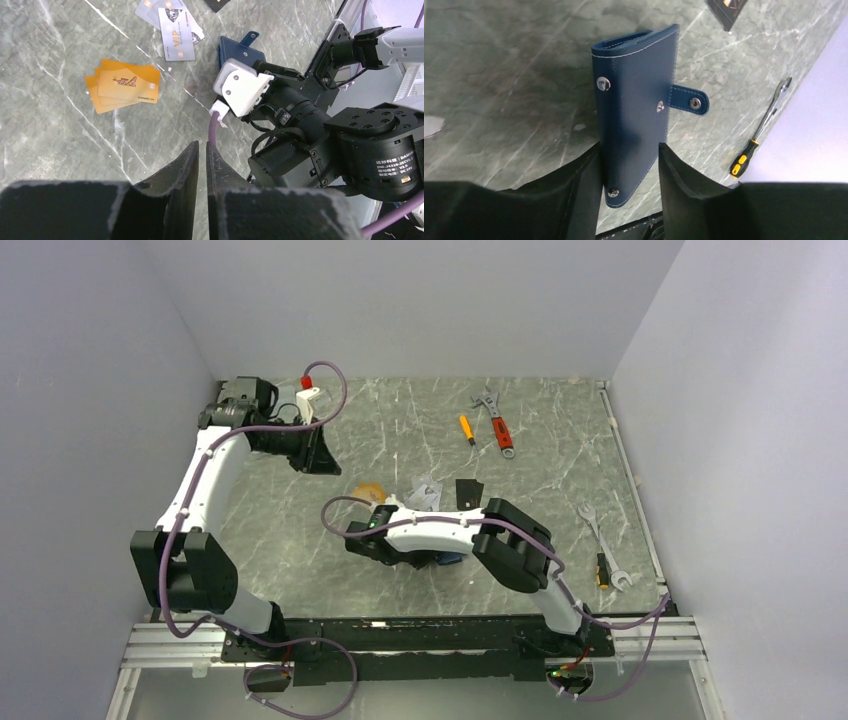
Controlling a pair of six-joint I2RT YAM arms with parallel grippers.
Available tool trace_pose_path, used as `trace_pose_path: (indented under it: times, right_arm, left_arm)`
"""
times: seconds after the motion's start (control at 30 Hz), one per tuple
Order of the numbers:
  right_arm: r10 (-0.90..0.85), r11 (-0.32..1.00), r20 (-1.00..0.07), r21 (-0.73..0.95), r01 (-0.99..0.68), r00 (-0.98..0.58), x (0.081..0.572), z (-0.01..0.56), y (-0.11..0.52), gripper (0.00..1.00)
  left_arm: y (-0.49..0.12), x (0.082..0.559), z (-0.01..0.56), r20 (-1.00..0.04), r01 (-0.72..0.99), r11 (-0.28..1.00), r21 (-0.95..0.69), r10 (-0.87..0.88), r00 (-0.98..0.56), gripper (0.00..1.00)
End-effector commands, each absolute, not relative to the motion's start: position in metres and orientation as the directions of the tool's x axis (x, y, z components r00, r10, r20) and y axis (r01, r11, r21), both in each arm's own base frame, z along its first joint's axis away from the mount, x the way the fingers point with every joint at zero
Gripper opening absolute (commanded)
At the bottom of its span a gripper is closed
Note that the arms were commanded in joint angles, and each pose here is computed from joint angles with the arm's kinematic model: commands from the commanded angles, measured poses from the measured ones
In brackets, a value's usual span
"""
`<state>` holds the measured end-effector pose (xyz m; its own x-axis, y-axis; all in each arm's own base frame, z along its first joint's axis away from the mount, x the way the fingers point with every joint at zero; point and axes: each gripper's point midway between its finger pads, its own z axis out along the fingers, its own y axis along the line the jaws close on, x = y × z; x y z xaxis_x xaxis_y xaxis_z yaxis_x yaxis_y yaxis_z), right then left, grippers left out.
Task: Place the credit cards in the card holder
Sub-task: Close the card holder at the center of the board.
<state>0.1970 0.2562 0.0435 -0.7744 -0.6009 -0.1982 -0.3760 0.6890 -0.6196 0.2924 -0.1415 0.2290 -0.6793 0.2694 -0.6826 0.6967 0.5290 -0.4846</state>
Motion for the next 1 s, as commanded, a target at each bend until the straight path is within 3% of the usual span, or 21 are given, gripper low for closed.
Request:
trace_pose_path:
  times: [0.0,0.07,0.17,0.27,0.3,0.33,0.37,0.4,0.5,0.6,0.67,0.73,0.87,0.93,0.97]
  right_arm:
    - [-0.587,0.744,-0.243,-0.538,-0.396,-0.772,0.197,0.047,0.279,0.51]
    - [-0.579,0.763,-0.269,-0.51,-0.396,-0.77,0.198,0.05,0.284,0.68]
    - [-0.581,0.781,-0.295,-0.464,-0.418,-0.759,0.199,0.056,0.296,0.82]
    - [-0.567,0.807,-0.337,-0.41,-0.425,-0.752,0.201,0.069,0.304,0.99]
    - [-0.554,0.82,-0.353,-0.389,-0.42,-0.754,0.203,0.075,0.305,0.99]
    - [-0.536,0.835,-0.371,-0.365,-0.412,-0.758,0.205,0.082,0.306,1.0]
    - [-0.51,0.853,-0.394,-0.342,-0.393,-0.764,0.208,0.092,0.306,1.0]
    - [-0.483,0.872,-0.421,-0.315,-0.375,-0.768,0.211,0.102,0.305,1.0]
    - [-0.406,0.91,-0.498,-0.15,-0.386,-0.766,0.214,0.126,0.311,1.0]
    - [-0.279,0.929,-0.569,0.045,-0.368,-0.774,0.234,0.158,0.304,1.0]
    - [-0.22,0.938,-0.582,0.096,-0.334,-0.783,0.246,0.167,0.287,0.99]
    - [-0.184,0.943,-0.589,0.121,-0.311,-0.787,0.254,0.169,0.269,0.98]
    - [-0.107,0.95,-0.562,0.186,-0.252,-0.82,0.263,0.157,0.24,0.92]
    - [-0.081,0.952,-0.536,0.207,-0.224,-0.84,0.265,0.143,0.229,0.87]
    - [-0.073,0.952,-0.525,0.215,-0.216,-0.848,0.265,0.136,0.225,0.86]
  left_arm:
    - [-0.136,0.293,0.243,-0.717,0.73,0.526,-0.437,0.286,-0.636,0.16]
    - [-0.135,0.295,0.244,-0.719,0.729,0.534,-0.428,0.288,-0.633,0.16]
    - [-0.133,0.297,0.246,-0.721,0.73,0.542,-0.417,0.291,-0.629,0.17]
    - [-0.131,0.299,0.251,-0.727,0.736,0.548,-0.397,0.302,-0.617,0.3]
    - [-0.13,0.3,0.254,-0.732,0.74,0.554,-0.381,0.309,-0.608,0.38]
    - [-0.128,0.302,0.259,-0.739,0.744,0.563,-0.359,0.315,-0.595,0.57]
    - [-0.126,0.303,0.265,-0.749,0.75,0.571,-0.334,0.323,-0.579,0.88]
    - [-0.124,0.304,0.271,-0.759,0.759,0.575,-0.305,0.335,-0.558,0.98]
    - [-0.118,0.301,0.3,-0.811,0.799,0.561,-0.215,0.354,-0.466,0.99]
    - [-0.083,0.315,0.279,-0.793,0.663,0.727,-0.181,0.291,-0.535,0.99]
    - [-0.081,0.306,0.257,-0.761,0.658,0.718,-0.226,0.292,-0.579,0.87]
    - [-0.084,0.299,0.256,-0.747,0.682,0.696,-0.223,0.328,-0.578,0.81]
    - [-0.073,0.311,0.274,-0.825,0.654,0.757,-0.003,0.368,-0.43,0.92]
    - [-0.055,0.318,0.244,-0.76,0.567,0.823,0.019,0.38,-0.527,0.99]
    - [-0.048,0.314,0.217,-0.677,0.556,0.831,-0.014,0.402,-0.616,0.99]
